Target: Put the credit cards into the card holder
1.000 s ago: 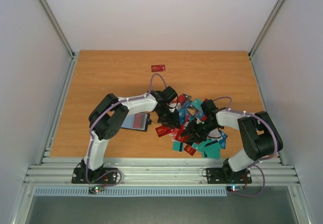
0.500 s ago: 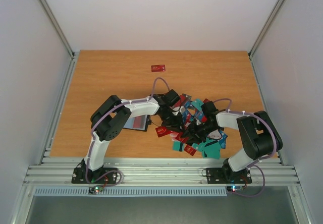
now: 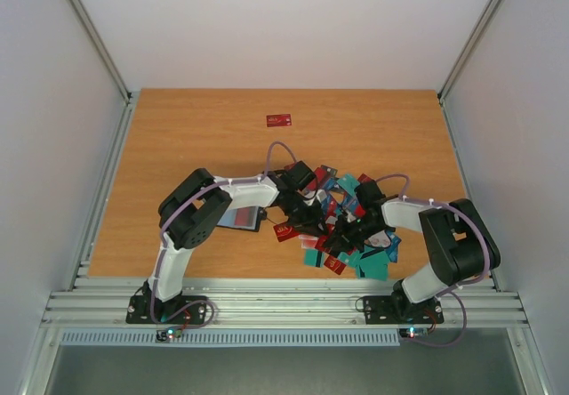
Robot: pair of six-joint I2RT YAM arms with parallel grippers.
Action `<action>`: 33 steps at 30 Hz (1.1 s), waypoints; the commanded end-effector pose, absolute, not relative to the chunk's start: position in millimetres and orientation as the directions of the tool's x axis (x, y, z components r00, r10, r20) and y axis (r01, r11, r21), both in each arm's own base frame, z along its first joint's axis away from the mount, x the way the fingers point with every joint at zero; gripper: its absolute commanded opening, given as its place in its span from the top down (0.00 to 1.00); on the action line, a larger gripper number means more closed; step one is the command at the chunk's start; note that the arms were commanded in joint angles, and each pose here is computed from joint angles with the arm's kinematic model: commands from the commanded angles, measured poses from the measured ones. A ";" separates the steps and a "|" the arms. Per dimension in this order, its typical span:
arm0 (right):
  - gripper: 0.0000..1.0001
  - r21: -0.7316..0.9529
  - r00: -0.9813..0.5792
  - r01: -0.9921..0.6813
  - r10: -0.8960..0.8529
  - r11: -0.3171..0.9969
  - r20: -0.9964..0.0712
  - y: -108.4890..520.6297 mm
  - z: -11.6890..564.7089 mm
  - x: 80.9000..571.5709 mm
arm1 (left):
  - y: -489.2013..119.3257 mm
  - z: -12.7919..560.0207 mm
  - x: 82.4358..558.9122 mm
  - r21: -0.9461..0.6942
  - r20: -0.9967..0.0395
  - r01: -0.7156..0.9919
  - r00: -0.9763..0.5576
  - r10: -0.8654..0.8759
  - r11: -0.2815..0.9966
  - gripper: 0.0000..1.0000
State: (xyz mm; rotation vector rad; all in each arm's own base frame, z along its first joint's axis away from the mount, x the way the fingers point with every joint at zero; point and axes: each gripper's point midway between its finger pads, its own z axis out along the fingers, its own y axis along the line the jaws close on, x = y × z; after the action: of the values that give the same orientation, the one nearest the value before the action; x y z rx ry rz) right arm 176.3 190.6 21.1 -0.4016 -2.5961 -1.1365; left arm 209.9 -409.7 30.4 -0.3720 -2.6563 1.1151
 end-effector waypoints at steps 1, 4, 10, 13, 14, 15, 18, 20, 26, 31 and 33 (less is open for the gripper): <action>0.95 0.615 -0.913 0.384 0.182 0.689 0.365 181.6 18.2 173.7 | -392.7 -1.2 195.1 -0.644 0.189 0.100 -0.940 0.284 0.759 0.70; 0.96 0.597 -0.911 0.384 0.181 0.704 0.372 178.0 20.8 168.1 | -393.5 0.0 196.8 -0.647 0.182 0.100 -0.942 0.281 0.756 0.70; 0.99 0.578 -0.918 0.363 0.175 0.731 0.356 172.7 32.4 164.8 | -396.3 4.9 200.0 -0.655 0.163 0.105 -0.947 0.276 0.748 0.70; 0.99 0.582 -0.922 0.354 0.168 0.732 0.349 172.8 40.2 165.3 | -396.6 9.8 203.3 -0.660 0.147 0.111 -0.951 0.273 0.743 0.70; 0.99 0.583 -0.924 0.349 0.164 0.733 0.346 172.9 43.1 165.5 | -396.9 13.1 205.3 -0.664 0.137 0.115 -0.953 0.271 0.739 0.70; 0.99 0.584 -0.926 0.344 0.160 0.735 0.343 172.7 46.7 165.6 | -396.9 16.0 206.8 -0.666 0.129 0.118 -0.954 0.269 0.736 0.69; 0.99 0.587 -0.935 0.319 0.145 0.744 0.324 171.9 60.8 166.8 | -396.7 32.3 214.3 -0.683 0.089 0.132 -0.961 0.261 0.718 0.68; 0.99 0.595 -0.943 0.297 0.133 0.747 0.304 171.7 72.4 168.4 | -395.0 48.5 219.8 -0.695 0.056 0.145 -0.966 0.254 0.705 0.67; 0.99 0.670 -0.974 0.207 0.087 0.713 0.209 180.2 116.6 181.1 | -377.5 105.8 237.0 -0.720 -0.072 0.200 -0.974 0.215 0.665 0.62; 0.99 0.759 -0.995 0.103 0.058 0.642 0.087 193.3 164.1 199.0 | -348.4 160.7 247.6 -0.760 -0.187 0.238 -0.971 0.146 0.605 0.57; 0.99 0.804 -0.999 0.042 0.041 0.593 0.022 201.0 188.7 207.1 | -334.8 183.1 248.7 -0.770 -0.236 0.264 -0.964 0.125 0.581 0.55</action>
State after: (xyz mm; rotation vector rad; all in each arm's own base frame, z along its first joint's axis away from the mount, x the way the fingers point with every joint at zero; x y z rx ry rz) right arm 198.8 188.4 143.4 -0.1935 -2.8069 -1.2137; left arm 246.7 -356.7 150.5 -0.3250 -2.8819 1.3706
